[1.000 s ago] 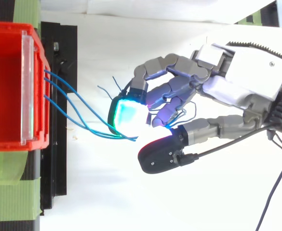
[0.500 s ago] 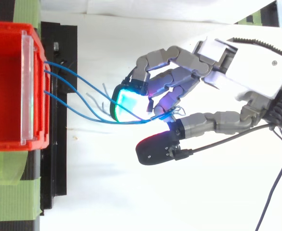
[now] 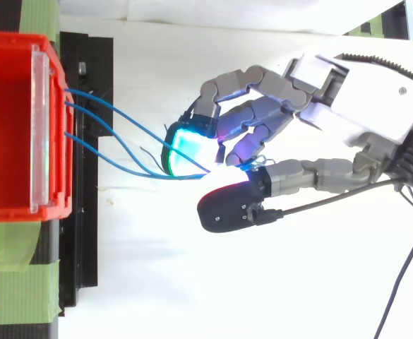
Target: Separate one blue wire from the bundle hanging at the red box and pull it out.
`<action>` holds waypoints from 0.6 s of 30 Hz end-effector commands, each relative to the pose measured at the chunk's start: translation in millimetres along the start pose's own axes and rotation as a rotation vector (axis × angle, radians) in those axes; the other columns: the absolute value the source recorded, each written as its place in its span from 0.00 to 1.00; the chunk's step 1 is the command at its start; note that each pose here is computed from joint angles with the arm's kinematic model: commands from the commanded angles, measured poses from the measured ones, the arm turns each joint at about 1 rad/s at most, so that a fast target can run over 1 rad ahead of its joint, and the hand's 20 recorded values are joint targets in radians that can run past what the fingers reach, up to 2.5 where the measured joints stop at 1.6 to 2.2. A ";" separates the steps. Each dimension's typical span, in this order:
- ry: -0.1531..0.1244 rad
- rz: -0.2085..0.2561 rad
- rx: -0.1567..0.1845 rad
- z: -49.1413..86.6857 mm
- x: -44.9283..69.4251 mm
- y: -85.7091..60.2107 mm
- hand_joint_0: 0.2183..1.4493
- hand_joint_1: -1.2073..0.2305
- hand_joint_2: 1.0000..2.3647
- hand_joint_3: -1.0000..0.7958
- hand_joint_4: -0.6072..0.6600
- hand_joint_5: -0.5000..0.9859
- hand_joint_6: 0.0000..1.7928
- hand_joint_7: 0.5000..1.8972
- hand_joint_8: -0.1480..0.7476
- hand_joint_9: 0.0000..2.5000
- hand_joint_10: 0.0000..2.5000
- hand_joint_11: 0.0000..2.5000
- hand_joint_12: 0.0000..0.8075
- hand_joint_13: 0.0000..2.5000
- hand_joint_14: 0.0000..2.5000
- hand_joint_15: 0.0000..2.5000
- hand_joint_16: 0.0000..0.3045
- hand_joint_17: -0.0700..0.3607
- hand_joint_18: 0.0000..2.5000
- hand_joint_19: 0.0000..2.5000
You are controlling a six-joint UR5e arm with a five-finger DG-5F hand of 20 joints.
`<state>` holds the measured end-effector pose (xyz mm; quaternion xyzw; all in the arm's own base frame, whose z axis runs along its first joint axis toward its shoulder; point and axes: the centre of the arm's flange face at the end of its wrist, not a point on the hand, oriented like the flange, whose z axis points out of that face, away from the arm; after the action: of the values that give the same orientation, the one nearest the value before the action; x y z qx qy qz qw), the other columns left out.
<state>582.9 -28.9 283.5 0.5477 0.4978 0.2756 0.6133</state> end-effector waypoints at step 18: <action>-0.001 0.066 0.003 -0.6 -0.7 0.4 0.37 0.28 0.01 0.41 0.69 0.17 0.48 0.40 0.54 0.33 0.01 0.43 0.42 0.52 0.01 0.58 0.18 0.45 0.24 0.17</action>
<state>582.4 -29.2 283.9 0.5627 0.4816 0.2927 0.6048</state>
